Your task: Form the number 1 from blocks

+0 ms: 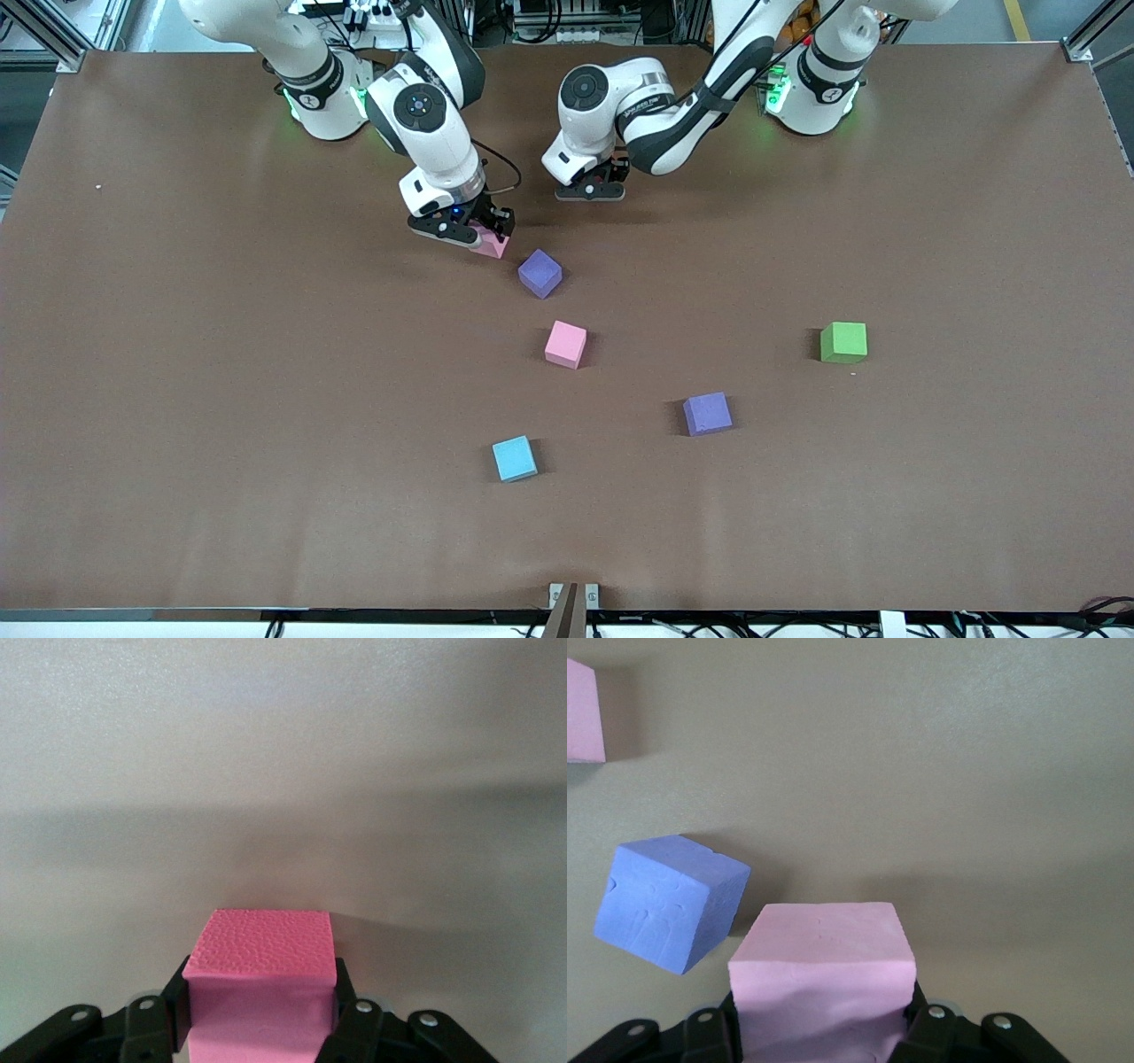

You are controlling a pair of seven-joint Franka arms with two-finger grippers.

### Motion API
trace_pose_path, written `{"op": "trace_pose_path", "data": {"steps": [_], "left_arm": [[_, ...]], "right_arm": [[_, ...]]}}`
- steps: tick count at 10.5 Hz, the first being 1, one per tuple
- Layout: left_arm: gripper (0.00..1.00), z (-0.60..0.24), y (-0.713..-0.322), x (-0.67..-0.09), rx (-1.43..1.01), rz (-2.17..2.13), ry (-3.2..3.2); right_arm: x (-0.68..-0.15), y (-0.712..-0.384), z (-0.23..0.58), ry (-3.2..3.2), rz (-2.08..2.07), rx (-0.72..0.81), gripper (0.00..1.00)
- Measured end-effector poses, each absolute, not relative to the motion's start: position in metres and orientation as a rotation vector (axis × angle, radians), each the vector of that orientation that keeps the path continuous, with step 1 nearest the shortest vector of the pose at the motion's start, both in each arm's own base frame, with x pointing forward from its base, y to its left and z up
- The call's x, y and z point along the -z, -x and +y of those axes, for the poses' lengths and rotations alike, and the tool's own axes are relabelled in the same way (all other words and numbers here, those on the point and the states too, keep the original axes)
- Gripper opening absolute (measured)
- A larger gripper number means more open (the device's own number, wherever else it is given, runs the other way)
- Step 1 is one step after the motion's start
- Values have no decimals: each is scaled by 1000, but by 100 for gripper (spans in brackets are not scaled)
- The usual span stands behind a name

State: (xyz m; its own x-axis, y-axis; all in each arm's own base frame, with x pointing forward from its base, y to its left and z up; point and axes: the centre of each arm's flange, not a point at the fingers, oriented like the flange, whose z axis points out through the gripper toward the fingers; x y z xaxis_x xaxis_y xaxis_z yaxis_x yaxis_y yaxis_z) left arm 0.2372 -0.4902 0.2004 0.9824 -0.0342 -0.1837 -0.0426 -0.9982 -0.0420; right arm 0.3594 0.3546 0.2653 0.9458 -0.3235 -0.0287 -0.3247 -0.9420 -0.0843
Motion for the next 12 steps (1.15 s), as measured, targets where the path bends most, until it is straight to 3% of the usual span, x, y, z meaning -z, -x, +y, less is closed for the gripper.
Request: {"op": "trace_pose_path", "data": {"steps": [11,12], "left_arm": [[62,-490,-232,-201,-280,81,3080],[72,-489,-230,-199,-284,84,3075]], "right_arm": [[-265,-359,355,3012,502,-22,64],[-265,-359,355,3012,502,-22,64]]}}
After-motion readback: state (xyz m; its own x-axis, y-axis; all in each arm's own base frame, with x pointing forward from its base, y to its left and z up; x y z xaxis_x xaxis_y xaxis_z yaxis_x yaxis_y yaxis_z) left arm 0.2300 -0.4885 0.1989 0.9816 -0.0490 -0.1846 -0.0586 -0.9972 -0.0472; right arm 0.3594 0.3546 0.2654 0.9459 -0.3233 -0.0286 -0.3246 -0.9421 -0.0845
